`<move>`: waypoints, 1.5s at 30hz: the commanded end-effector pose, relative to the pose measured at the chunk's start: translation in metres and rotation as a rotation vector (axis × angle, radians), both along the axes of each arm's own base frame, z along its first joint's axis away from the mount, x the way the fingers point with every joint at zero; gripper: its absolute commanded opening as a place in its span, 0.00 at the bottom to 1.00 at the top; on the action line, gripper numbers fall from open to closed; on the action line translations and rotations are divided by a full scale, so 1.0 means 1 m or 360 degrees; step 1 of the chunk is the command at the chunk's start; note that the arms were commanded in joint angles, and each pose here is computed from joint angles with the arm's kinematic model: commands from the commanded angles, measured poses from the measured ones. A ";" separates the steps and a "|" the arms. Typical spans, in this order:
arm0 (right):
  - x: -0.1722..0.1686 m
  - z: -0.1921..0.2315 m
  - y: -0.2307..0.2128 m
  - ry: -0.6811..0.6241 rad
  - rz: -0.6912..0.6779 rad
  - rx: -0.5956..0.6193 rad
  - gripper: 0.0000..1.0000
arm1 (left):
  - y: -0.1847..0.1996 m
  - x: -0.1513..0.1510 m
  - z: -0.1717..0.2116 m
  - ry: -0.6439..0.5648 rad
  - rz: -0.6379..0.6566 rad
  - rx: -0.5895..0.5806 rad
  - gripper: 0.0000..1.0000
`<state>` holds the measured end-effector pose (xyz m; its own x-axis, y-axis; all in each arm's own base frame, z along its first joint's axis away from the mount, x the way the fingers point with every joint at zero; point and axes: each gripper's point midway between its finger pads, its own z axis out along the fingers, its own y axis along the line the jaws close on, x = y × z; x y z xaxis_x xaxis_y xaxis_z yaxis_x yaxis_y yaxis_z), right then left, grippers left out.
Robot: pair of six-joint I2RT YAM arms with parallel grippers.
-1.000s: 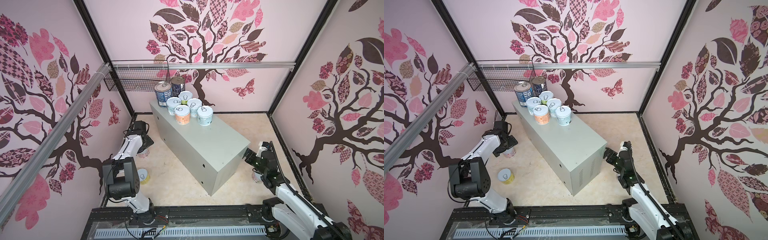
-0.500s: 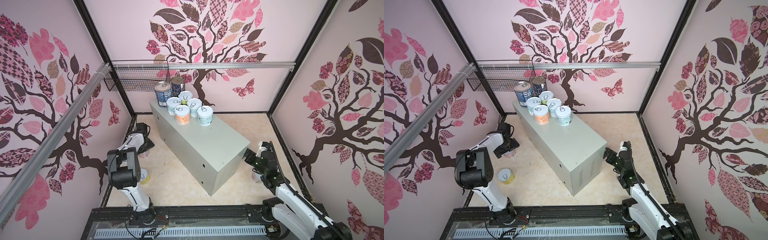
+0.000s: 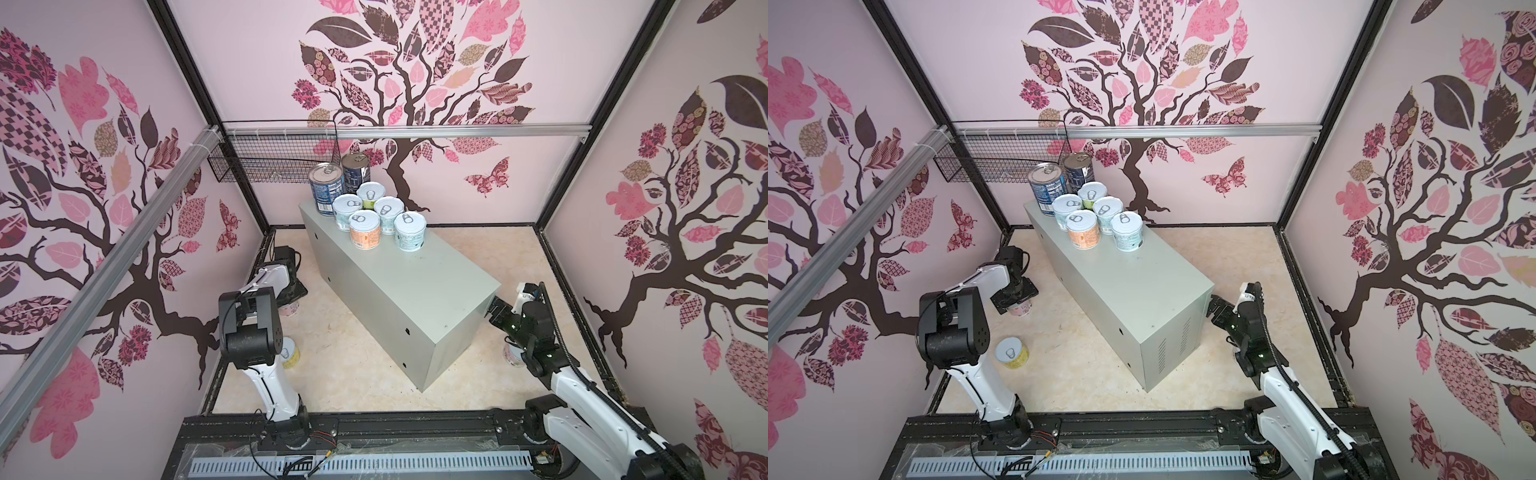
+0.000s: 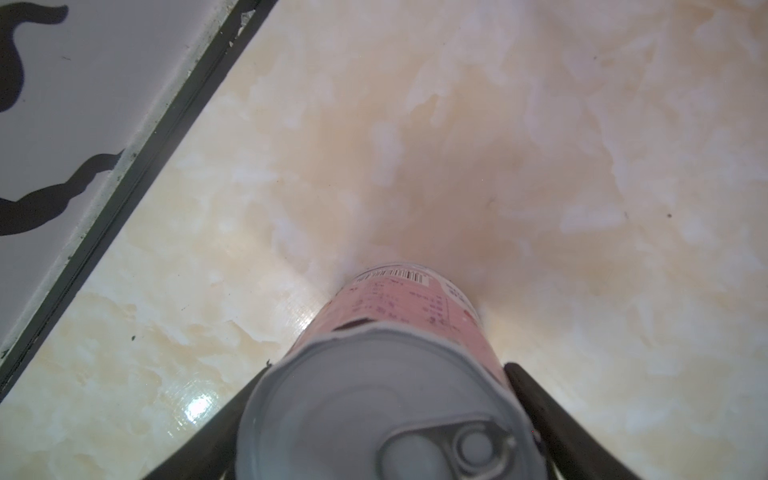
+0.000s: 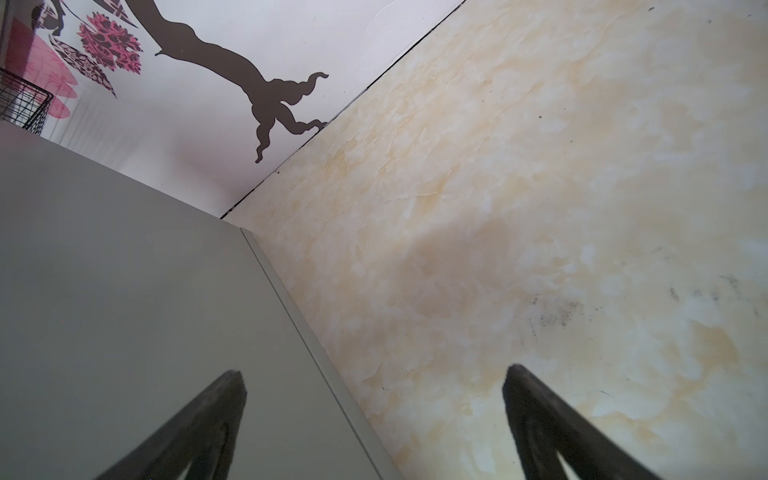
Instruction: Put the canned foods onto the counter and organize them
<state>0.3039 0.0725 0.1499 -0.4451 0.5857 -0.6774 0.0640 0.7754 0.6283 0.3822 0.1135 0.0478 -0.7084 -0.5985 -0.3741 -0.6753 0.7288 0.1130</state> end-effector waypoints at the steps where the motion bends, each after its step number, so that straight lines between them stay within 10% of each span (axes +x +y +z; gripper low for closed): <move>1: 0.001 0.002 0.001 -0.0029 0.0007 -0.0014 1.00 | 0.002 0.011 0.006 -0.0048 -0.0019 -0.0008 0.75; 11: 0.001 0.003 0.002 -0.0035 0.0012 -0.0012 1.00 | -0.006 0.012 0.025 -0.0150 -0.0051 -0.0052 0.58; 45: 0.001 0.025 0.005 -0.0082 0.0075 -0.0081 1.00 | -0.104 -0.028 0.179 -0.0884 -0.0398 -0.0421 0.55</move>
